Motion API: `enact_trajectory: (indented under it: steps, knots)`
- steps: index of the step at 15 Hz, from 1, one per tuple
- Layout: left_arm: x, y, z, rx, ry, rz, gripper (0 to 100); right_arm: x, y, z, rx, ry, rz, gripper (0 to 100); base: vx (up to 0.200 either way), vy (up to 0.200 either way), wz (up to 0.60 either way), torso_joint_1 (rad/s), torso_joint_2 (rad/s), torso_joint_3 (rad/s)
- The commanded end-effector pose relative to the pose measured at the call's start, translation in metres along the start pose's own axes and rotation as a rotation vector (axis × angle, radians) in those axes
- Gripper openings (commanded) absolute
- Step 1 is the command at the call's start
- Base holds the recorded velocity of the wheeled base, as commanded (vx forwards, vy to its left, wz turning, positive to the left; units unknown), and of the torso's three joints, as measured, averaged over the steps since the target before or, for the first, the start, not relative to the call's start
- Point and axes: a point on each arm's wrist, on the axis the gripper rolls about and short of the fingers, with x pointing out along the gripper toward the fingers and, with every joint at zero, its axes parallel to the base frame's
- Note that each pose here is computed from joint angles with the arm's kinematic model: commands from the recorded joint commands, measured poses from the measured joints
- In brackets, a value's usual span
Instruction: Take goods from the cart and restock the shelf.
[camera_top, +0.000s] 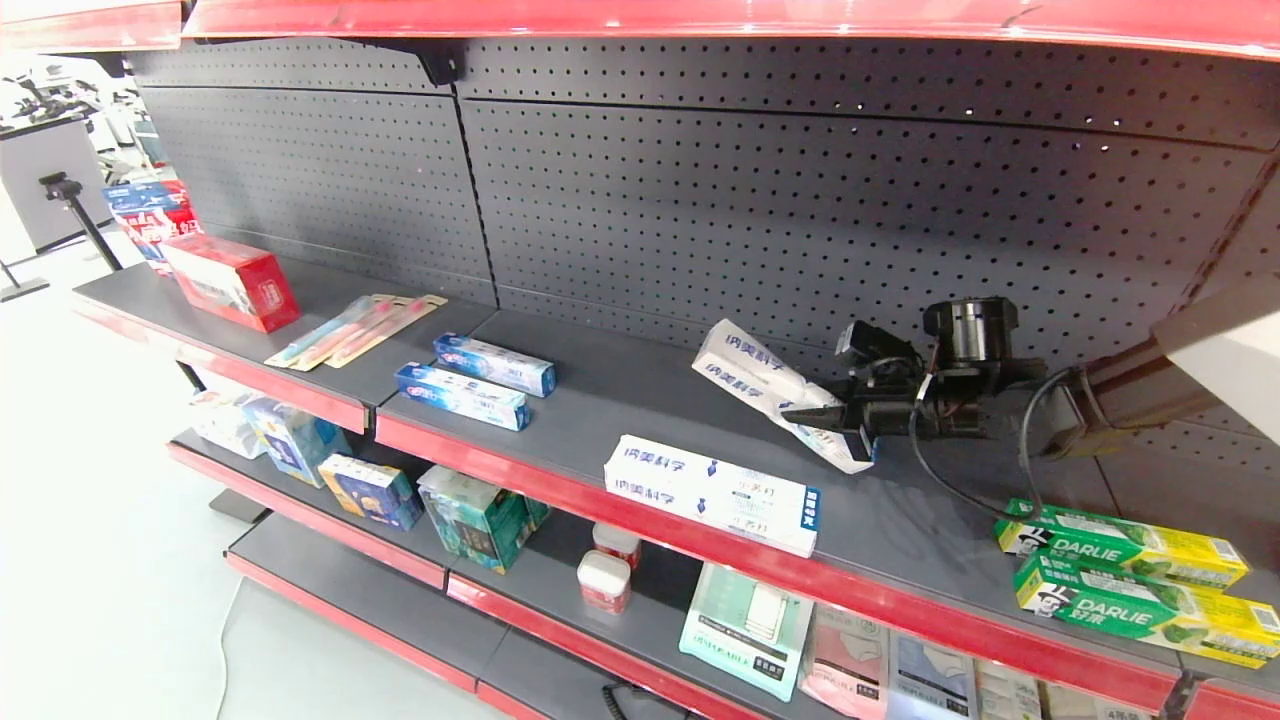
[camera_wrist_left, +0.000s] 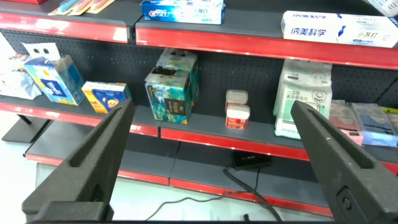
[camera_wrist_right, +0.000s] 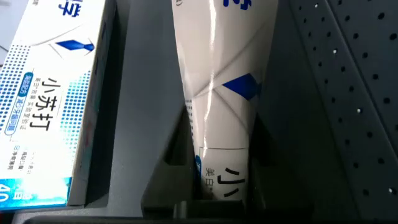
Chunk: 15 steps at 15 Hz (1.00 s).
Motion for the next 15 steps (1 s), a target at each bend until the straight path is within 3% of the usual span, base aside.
enact_trajectory:
  steps: [1,6,7,15]
  knots:
    - [0.0,0.0,0.0,0.0,0.002,0.001,100,0.001,0.002,-0.004,0.0,0.006,0.01,0,0.0,0.0,0.0,0.0,0.0,0.0]
    - [0.0,0.0,0.0,0.0,0.002,0.001,100,0.003,0.002,-0.009,0.003,0.005,0.019,0,0.0,0.0,0.0,0.0,0.0,0.0]
    - [0.0,0.0,0.0,0.0,0.002,0.001,100,0.003,0.003,-0.009,0.003,0.003,0.023,100,0.0,0.0,0.0,0.0,0.0,0.0]
    - [0.0,0.0,0.0,0.0,0.001,0.001,100,-0.01,-0.005,-0.008,0.01,0.002,-0.01,100,0.0,0.0,0.0,0.0,0.0,0.0]
